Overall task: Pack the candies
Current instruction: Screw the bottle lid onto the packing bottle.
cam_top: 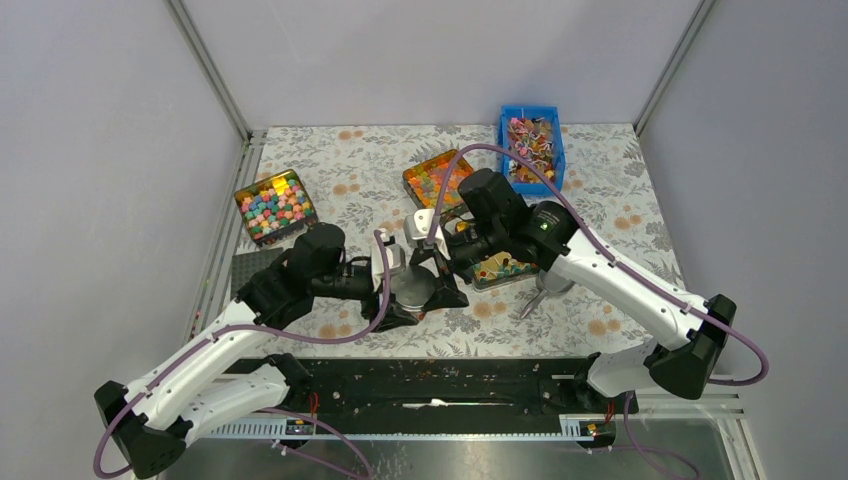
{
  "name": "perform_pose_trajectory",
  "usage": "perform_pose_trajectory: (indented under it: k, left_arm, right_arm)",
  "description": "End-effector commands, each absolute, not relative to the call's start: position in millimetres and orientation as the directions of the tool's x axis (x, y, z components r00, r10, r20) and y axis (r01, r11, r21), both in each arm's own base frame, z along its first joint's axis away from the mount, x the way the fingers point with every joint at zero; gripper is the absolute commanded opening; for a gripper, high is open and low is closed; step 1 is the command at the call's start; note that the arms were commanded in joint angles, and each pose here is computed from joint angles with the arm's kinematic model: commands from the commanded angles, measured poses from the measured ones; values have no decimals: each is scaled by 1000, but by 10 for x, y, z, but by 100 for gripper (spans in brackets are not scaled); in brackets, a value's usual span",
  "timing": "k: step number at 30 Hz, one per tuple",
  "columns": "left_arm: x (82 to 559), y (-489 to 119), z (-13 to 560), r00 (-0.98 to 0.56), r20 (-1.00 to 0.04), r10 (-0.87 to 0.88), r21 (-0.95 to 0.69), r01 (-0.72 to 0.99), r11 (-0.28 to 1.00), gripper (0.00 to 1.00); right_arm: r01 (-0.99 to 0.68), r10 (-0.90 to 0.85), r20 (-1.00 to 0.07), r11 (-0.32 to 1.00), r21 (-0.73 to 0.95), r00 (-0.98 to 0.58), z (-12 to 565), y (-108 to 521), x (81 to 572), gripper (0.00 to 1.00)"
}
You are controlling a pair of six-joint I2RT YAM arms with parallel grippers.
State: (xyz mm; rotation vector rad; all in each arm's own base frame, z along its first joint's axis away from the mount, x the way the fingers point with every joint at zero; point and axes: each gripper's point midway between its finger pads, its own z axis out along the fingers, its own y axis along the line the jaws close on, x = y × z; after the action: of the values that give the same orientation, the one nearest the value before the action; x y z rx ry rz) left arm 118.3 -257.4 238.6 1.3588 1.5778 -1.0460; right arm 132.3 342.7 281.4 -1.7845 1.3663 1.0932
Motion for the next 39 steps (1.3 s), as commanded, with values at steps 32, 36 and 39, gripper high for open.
perform_pose_trajectory:
  k: [32,36,39]
  left_arm:
    - [784,-2744,3596,182,-982,-51,189,962,-195,57]
    - [848,-2751,3635,185,-982,-43,189,969,-160,57]
    - [900,-2758,3641,189,-981,-36,192,972,-134,56]
  right_arm:
    - [-922,-330,-918,-376,-86,221,2742,3254,1002,61]
    - [-935,-353,-913,-348,-76,205,2719,3250,1042,60]
    - [-943,-368,-909,-326,-72,197,2708,3238,1070,63]
